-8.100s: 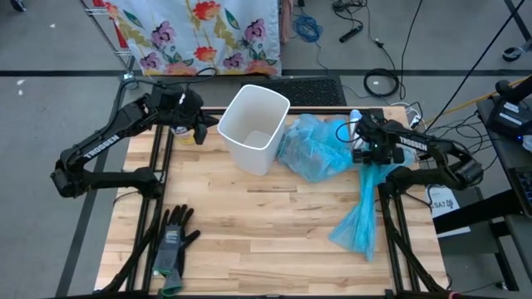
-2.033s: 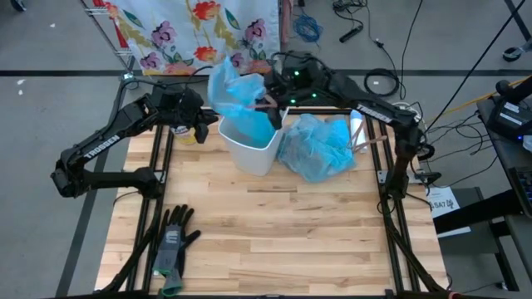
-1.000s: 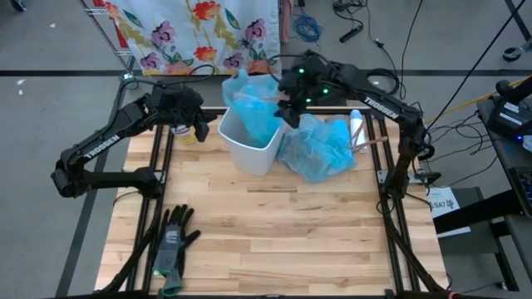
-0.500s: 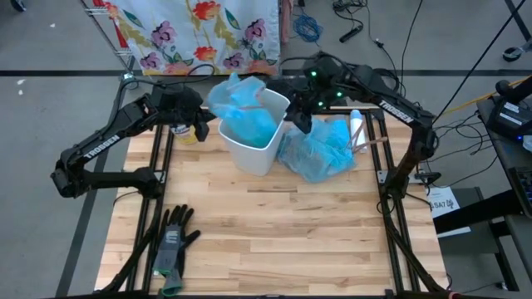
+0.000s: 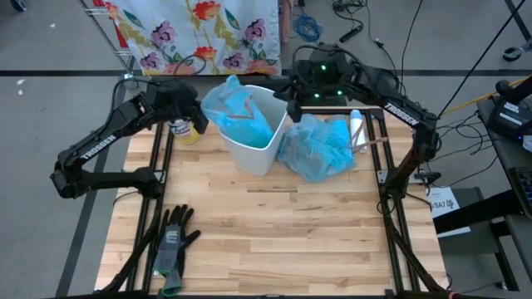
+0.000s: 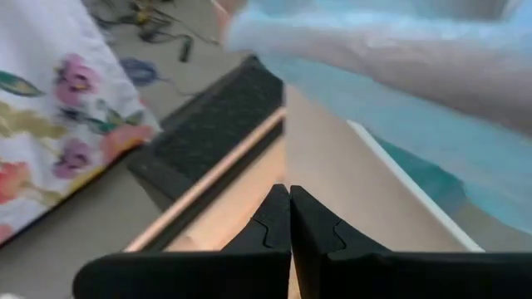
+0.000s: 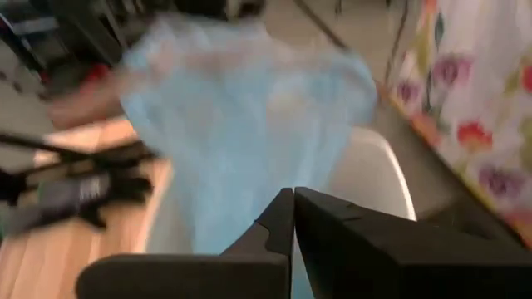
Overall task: Place trash/remove bag and relplace
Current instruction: Insert the new trash bag into the trash bin
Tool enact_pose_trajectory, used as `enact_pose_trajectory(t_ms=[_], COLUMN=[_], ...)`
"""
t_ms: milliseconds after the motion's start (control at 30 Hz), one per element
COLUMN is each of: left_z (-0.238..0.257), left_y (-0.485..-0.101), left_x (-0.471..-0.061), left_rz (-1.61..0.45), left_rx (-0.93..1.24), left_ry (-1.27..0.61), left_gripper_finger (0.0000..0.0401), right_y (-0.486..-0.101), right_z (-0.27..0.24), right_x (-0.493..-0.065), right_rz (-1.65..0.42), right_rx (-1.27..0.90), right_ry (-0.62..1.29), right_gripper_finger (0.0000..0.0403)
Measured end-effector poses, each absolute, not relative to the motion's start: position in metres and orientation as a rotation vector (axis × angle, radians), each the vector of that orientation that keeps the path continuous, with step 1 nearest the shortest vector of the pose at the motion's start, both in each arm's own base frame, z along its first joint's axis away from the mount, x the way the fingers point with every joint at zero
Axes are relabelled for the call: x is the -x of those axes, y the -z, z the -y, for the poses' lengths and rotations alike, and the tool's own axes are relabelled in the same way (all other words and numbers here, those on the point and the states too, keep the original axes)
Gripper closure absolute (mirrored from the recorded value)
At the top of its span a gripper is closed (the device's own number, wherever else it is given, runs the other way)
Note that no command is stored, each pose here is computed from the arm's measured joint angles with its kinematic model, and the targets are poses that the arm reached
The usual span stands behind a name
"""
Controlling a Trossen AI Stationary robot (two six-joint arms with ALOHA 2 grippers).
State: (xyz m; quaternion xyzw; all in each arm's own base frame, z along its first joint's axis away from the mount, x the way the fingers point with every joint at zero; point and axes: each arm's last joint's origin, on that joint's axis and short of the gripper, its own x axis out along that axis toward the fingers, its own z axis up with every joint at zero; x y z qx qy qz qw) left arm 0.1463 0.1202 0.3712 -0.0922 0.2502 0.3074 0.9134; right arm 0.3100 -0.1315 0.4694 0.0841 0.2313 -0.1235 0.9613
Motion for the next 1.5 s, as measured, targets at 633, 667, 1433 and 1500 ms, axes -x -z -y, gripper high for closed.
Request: enact_pose_trajectory(t_ms=[633,667,1433,1500], left_z=[-0.123,-0.123,-0.11,-0.111], left_y=[-0.417,-0.418,-0.406,-0.405], left_x=[-0.146,-0.148,-0.16,-0.163], left_rz=[-0.224,-0.217,-0.282,-0.283], left_rx=[0.065,0.066,0.18,0.188], left_ry=[-0.748,-0.718,-0.172,-0.139], left_gripper_finger=[0.0401,0.0401,0.0401,0.0401], right_y=[-0.477,-0.47,-0.452,-0.461], right_z=[0.122,0.125,0.12,0.119], right_x=[-0.366,-0.369,-0.325,-0.326], right_rz=[-0.134,-0.167,-0.561,-0.474], right_rx=[-0.083,-0.1,-0.264,-0.26], right_ry=[0.231,0.245,0.411,0.373], right_gripper_finger=[0.0403,0.0403,0.0403,0.0403])
